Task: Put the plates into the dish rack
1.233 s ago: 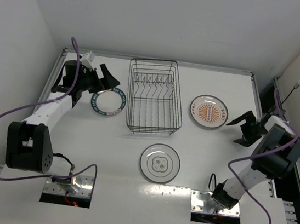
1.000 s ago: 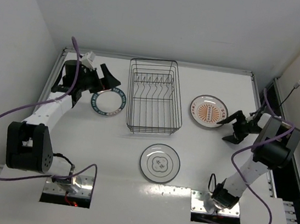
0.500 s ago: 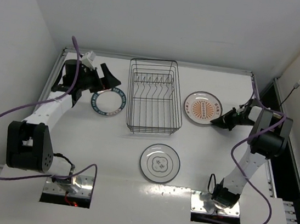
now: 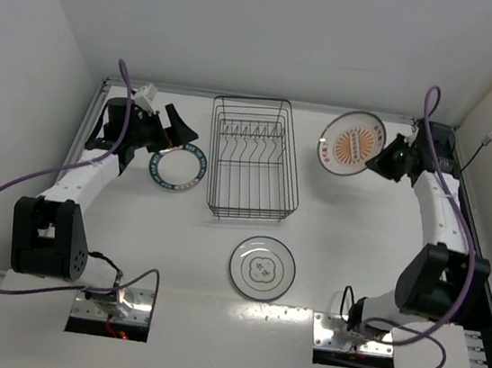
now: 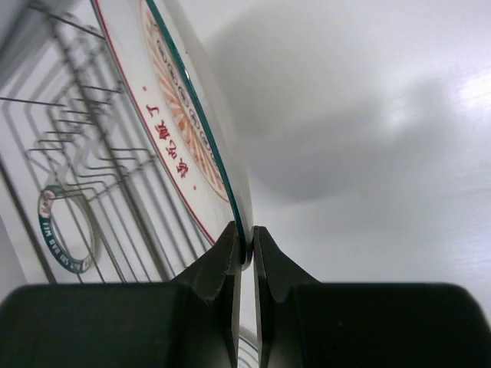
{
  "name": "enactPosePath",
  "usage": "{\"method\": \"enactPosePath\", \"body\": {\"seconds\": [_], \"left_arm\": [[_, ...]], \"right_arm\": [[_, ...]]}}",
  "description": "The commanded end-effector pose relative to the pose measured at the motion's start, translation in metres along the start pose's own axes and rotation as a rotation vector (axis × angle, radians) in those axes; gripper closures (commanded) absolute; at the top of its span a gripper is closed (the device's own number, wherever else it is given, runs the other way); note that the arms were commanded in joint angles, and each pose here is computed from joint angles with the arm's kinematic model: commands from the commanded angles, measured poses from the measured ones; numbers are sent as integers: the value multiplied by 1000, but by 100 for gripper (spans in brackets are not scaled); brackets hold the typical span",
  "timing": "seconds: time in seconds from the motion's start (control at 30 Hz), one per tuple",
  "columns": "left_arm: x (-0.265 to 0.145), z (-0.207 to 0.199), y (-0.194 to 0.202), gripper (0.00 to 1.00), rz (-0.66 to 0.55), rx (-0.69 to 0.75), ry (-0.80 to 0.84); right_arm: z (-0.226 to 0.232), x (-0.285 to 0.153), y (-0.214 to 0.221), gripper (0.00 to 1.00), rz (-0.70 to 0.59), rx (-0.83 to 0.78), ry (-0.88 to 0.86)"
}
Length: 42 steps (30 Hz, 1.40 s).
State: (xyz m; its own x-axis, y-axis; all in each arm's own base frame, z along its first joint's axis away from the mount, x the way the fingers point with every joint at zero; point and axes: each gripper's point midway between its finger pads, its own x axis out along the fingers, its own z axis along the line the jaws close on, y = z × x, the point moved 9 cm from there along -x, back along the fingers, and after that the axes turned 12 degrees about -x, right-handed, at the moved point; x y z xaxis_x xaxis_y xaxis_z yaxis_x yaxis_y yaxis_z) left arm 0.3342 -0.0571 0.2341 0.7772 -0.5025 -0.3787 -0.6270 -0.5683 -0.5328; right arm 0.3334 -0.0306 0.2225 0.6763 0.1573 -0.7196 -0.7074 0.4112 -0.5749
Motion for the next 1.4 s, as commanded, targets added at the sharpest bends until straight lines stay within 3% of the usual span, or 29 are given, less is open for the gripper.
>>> {"method": "enactPosePath", "body": {"seconds": [0.0, 0.2, 0.6, 1.13, 1.37], "left_arm": [[3, -9, -8, 0, -17, 31, 31], [3, -9, -8, 0, -17, 31, 31], [5, -5, -6, 0, -12, 22, 12], [11, 1, -3, 0, 12, -2, 4], [11, 1, -3, 0, 12, -2, 4]], "right_arm": [[37, -36, -33, 100, -199, -115, 42], [101, -53, -61, 100, -303, -285, 88], [180, 5, -60, 100, -240, -486, 214], [211, 64, -4, 100, -108, -616, 403], [214, 40, -8, 100, -235, -519, 471]]}}
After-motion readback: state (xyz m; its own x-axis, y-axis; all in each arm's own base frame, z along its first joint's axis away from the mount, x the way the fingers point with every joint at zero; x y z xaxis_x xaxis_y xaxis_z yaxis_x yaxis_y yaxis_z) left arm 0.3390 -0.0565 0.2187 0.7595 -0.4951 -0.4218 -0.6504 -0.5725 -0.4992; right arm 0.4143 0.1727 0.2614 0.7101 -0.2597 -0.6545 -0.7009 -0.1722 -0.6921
